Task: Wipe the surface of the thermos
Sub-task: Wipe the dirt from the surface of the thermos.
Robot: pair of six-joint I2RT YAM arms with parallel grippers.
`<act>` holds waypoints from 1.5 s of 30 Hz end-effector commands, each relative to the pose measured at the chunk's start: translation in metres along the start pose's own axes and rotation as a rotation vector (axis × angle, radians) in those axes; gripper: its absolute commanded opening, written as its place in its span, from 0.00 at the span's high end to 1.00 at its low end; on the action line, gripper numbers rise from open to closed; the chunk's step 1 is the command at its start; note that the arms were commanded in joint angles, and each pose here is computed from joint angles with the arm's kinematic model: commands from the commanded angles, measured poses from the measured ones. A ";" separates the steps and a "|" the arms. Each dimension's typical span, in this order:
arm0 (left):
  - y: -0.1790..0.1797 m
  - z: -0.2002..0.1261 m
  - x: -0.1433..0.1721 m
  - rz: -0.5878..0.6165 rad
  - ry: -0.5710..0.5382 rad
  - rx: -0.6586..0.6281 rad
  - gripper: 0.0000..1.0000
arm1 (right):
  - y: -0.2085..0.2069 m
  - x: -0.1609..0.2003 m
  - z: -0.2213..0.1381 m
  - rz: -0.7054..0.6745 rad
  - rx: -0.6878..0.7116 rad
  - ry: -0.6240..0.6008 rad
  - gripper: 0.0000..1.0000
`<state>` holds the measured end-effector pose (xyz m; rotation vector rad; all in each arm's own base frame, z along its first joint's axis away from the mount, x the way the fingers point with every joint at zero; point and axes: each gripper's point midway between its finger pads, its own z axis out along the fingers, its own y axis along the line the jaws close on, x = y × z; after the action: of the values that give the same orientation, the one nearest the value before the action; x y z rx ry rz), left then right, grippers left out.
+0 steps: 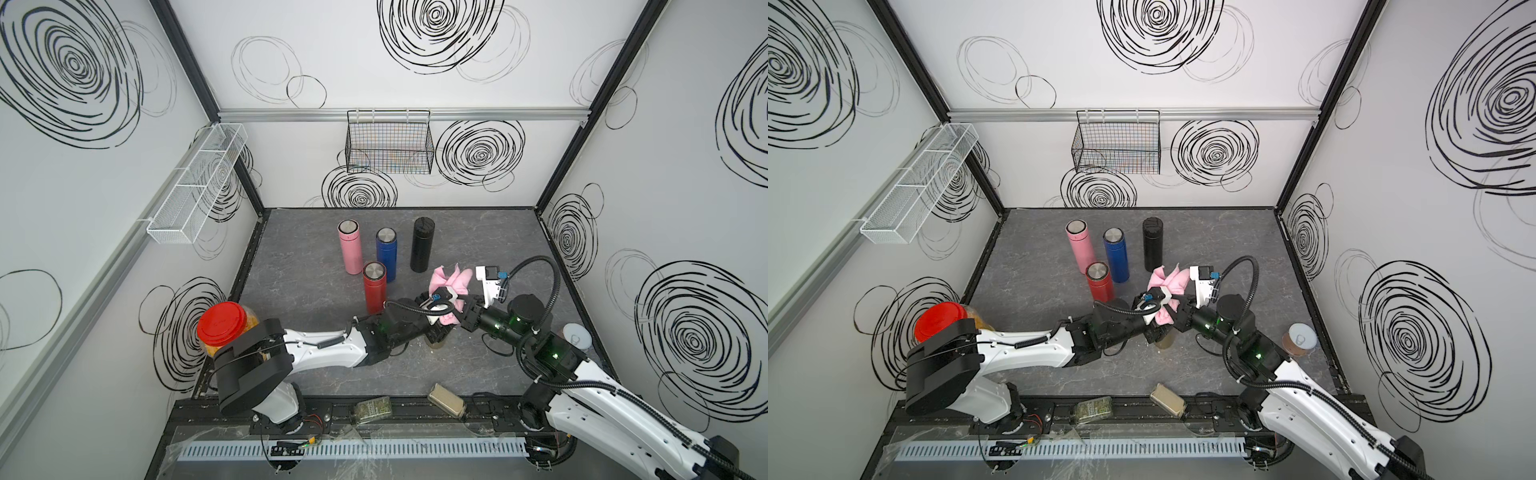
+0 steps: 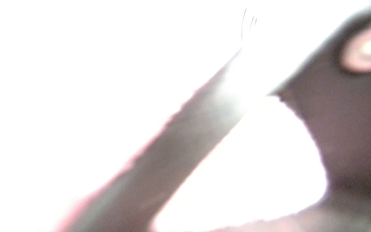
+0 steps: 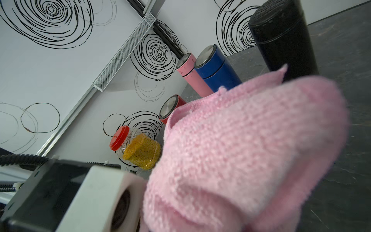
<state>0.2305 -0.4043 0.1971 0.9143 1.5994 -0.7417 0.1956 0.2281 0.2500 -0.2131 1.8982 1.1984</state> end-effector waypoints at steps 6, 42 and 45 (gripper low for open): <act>0.000 0.011 0.002 -0.006 0.023 -0.005 1.00 | -0.041 0.049 0.012 -0.008 0.138 0.181 1.00; 0.085 -0.013 -0.057 -0.835 -0.111 -0.312 1.00 | -0.070 0.072 -0.030 0.109 0.093 0.000 1.00; 0.090 -0.017 -0.062 -0.860 -0.122 -0.356 1.00 | -0.053 0.069 -0.029 0.098 -0.006 -0.019 1.00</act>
<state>0.2955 -0.3590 0.2050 0.0875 2.0376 -0.8705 0.1684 0.1792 0.1213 -0.0558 2.1046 1.0783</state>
